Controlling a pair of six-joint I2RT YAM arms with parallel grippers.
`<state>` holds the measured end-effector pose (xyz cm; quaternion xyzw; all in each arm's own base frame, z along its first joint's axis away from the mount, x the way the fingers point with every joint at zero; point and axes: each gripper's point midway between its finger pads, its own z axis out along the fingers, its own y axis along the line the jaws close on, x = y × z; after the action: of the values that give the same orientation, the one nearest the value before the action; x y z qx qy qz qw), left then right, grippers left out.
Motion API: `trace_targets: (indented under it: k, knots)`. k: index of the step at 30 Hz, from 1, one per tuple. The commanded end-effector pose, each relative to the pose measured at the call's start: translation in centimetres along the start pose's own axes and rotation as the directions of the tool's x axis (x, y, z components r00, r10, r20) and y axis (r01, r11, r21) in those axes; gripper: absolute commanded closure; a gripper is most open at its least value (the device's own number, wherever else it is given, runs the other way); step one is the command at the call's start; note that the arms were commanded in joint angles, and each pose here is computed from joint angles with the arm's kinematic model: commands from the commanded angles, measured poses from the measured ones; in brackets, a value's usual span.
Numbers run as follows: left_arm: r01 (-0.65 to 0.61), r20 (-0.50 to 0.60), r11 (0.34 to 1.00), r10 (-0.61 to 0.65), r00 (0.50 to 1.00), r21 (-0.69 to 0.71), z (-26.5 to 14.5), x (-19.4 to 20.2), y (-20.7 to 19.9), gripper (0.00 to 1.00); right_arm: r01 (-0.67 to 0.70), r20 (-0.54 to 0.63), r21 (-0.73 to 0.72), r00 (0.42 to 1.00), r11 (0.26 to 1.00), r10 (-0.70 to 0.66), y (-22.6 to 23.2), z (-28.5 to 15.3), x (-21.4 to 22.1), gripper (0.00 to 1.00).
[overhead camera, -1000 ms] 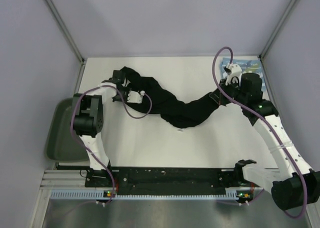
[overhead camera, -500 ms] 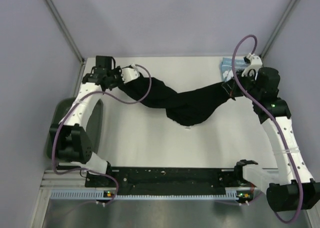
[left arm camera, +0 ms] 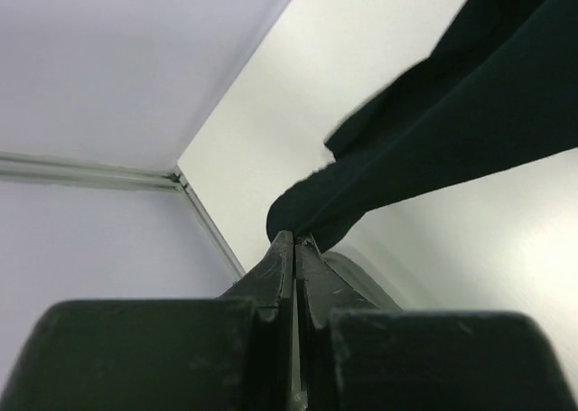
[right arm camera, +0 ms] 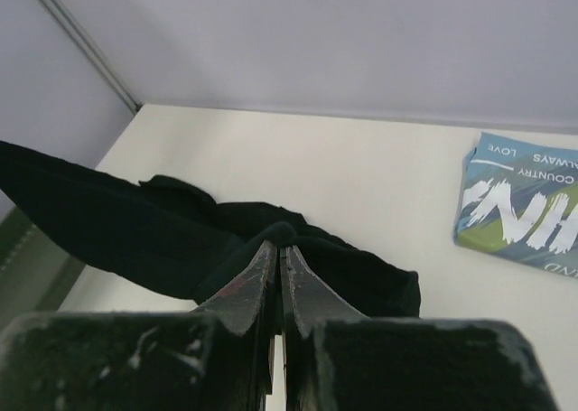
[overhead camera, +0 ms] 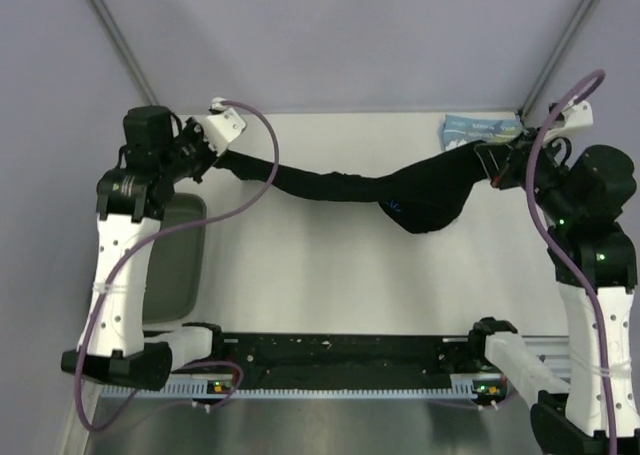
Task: Fold and stack the t-shirts
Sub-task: Flatten out the tshirt
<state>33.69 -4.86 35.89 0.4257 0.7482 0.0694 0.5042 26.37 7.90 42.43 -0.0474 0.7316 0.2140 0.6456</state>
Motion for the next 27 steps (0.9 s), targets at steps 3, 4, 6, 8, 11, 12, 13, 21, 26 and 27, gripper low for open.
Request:
trace_targets:
  k: [3, 4, 6, 8, 11, 12, 13, 21, 26, 27]
  knots:
    - [0.059, 0.128, 0.989, -0.042, 0.991, -0.134, -7.8, -3.6, 1.0, 1.0, 0.076, 0.203, 0.039, 0.976, 0.996, -0.083, 2.6, -6.7, -6.8, 1.0]
    - [0.056, 0.142, 0.986, -0.033, 0.989, -0.159, -8.9, -4.0, 1.2, 1.0, 0.089, 0.228, 0.054, 0.969, 0.995, -0.099, 2.8, -7.8, -7.6, 1.0]
    - [0.05, 0.177, 0.979, -0.014, 0.984, -0.2, -11.0, -4.9, 1.6, 1.0, 0.106, 0.28, 0.079, 0.952, 0.991, -0.124, 3.4, -10.0, -9.2, 1.0]
    - [0.055, 0.211, 0.972, -0.005, 0.977, -0.229, -12.9, -5.7, 1.7, 1.0, 0.117, 0.317, 0.09, 0.938, 0.989, -0.14, 4.0, -12.0, -10.0, 1.0]
    - [0.054, 0.245, 0.965, 0.011, 0.969, -0.256, -15.1, -6.4, 1.5, 1.0, 0.129, 0.364, 0.104, 0.918, 0.986, -0.158, 4.8, -14.5, -11.1, 1.0]
    - [0.054, 0.251, 0.963, 0.015, 0.968, -0.266, -15.6, -6.5, 1.5, 1.0, 0.133, 0.379, 0.109, 0.91, 0.985, -0.165, 5.0, -15.2, -11.5, 1.0]
    - [0.055, 0.259, 0.96, 0.019, 0.966, -0.274, -16.1, -6.7, 1.5, 1.0, 0.138, 0.386, 0.113, 0.906, 0.984, -0.171, 5.2, -15.6, -11.6, 1.0]
    - [0.062, 0.258, 0.945, 0.025, 0.966, -0.322, -16.6, -6.9, 2.6, 1.0, 0.144, 0.362, 0.126, 0.914, 0.981, -0.181, 4.6, -14.0, -12.5, 1.0]
    - [0.074, 0.227, 0.943, 0.001, 0.974, -0.323, -13.9, -6.9, 4.2, 1.0, 0.149, 0.322, 0.109, 0.93, 0.983, -0.176, 3.7, -10.1, -12.8, 1.0]
    - [0.079, 0.221, 0.941, -0.004, 0.975, -0.329, -13.4, -6.9, 4.7, 1.0, 0.147, 0.313, 0.106, 0.934, 0.983, -0.173, 3.4, -9.1, -12.8, 1.0]
